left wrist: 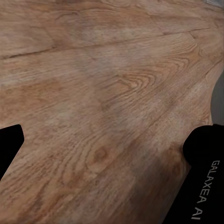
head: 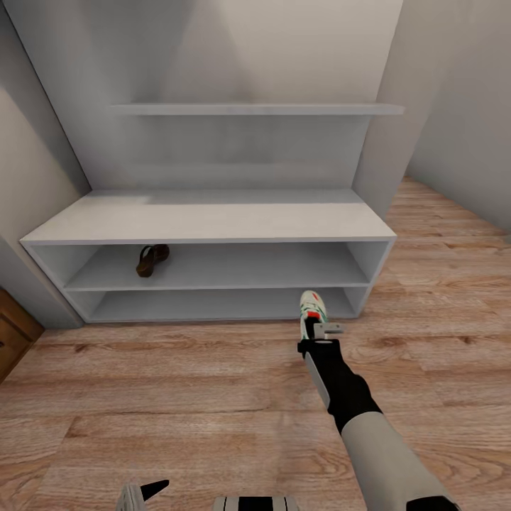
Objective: Pick up the two gym shoes and the two sandals from the corridor floor and place them onto the hallstand (shoe rack) in the corridor, making sure they are on the rack and not on the floor. Arrange them so the two gym shoes are next to each other and the two sandals are next to each other.
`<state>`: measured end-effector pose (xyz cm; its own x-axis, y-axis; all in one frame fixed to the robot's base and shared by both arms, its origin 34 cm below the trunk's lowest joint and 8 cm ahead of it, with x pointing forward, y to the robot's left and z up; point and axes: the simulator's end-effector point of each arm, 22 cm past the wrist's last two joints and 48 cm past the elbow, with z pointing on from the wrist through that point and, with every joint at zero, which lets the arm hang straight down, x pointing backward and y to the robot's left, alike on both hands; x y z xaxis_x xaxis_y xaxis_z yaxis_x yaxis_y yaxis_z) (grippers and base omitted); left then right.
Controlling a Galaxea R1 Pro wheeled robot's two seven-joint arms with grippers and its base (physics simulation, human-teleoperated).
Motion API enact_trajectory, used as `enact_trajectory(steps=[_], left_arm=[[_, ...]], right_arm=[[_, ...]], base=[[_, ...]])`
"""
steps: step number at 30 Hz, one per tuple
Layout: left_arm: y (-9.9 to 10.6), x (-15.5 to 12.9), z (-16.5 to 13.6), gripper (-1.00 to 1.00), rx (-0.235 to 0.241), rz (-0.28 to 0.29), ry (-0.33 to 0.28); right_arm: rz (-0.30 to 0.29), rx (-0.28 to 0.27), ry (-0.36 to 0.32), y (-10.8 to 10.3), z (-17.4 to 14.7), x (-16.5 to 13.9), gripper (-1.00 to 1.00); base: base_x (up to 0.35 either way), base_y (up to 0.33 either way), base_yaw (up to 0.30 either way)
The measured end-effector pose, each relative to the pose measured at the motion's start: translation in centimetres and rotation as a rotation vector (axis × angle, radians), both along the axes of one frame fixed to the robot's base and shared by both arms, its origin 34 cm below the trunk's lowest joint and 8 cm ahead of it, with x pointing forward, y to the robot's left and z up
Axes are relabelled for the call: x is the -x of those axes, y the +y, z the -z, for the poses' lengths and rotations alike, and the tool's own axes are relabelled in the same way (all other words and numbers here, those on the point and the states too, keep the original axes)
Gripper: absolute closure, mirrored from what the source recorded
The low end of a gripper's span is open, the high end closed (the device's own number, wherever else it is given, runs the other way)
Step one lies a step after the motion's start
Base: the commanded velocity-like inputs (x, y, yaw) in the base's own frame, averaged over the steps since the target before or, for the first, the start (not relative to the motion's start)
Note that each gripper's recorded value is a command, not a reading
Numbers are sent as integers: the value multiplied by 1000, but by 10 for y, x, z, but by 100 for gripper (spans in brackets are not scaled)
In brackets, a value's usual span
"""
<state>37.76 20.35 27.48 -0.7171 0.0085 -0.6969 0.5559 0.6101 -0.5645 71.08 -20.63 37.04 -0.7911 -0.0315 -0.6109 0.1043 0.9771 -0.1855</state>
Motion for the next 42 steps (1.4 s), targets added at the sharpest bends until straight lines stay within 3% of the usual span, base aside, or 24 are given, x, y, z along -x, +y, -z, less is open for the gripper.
enact_trajectory(steps=[14, 28, 39, 42], left_arm=[[0, 0, 0, -100, -2, 2, -1], [1, 0, 0, -100, -2, 2, 1], [1, 10, 14, -100, -3, 0, 46], [1, 11, 16, -100, -3, 0, 50]], right_arm=[[-70, 27, -48, 20, -19, -12, 100], [-67, 20, -87, 21, -35, -22, 100], [-69, 14, -42, 22, -5, -16, 100], [-85, -10, -37, 28, -1, -16, 100]], base=[[0, 0, 0], [0, 0, 0], [0, 0, 0], [0, 0, 0]])
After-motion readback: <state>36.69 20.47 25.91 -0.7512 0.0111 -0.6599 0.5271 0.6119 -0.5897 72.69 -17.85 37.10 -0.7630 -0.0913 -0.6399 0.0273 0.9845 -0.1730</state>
